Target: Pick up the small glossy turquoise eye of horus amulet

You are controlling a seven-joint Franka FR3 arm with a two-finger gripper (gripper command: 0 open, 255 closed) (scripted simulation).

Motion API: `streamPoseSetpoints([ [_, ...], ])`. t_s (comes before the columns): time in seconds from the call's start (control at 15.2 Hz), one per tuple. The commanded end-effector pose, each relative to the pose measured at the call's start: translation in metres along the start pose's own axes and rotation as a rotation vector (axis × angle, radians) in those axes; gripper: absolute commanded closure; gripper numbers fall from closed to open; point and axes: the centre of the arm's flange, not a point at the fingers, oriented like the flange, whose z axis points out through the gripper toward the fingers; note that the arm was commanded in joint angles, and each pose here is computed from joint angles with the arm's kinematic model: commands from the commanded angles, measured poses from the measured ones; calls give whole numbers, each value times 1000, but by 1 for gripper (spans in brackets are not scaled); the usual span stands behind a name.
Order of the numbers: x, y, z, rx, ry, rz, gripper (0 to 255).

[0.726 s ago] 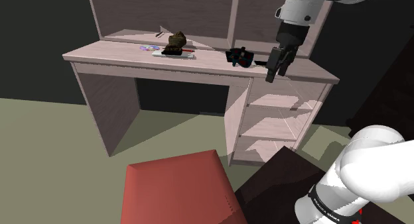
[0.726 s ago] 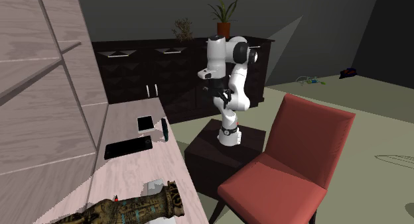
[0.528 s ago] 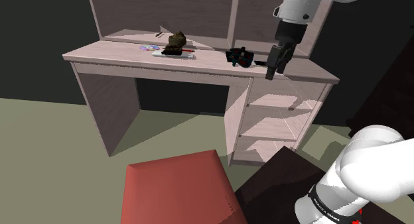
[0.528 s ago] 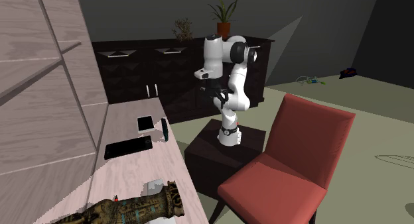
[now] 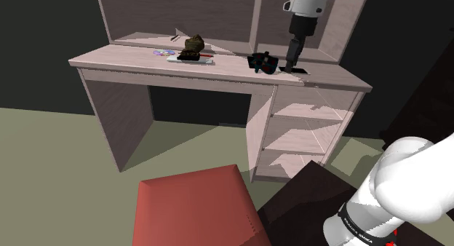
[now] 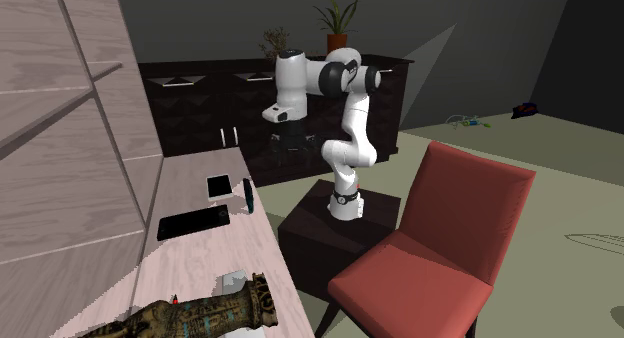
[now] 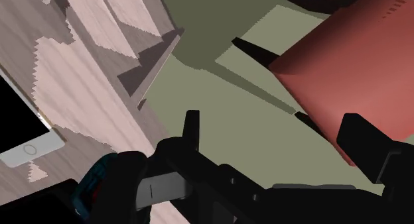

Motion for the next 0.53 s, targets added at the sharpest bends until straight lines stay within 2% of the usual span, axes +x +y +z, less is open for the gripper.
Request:
streamPoseSetpoints([
  [0.0,17,19,-2,-7,-5,-70,0],
  [0.46,87,77,-11,-26,-20,-299,0],
])
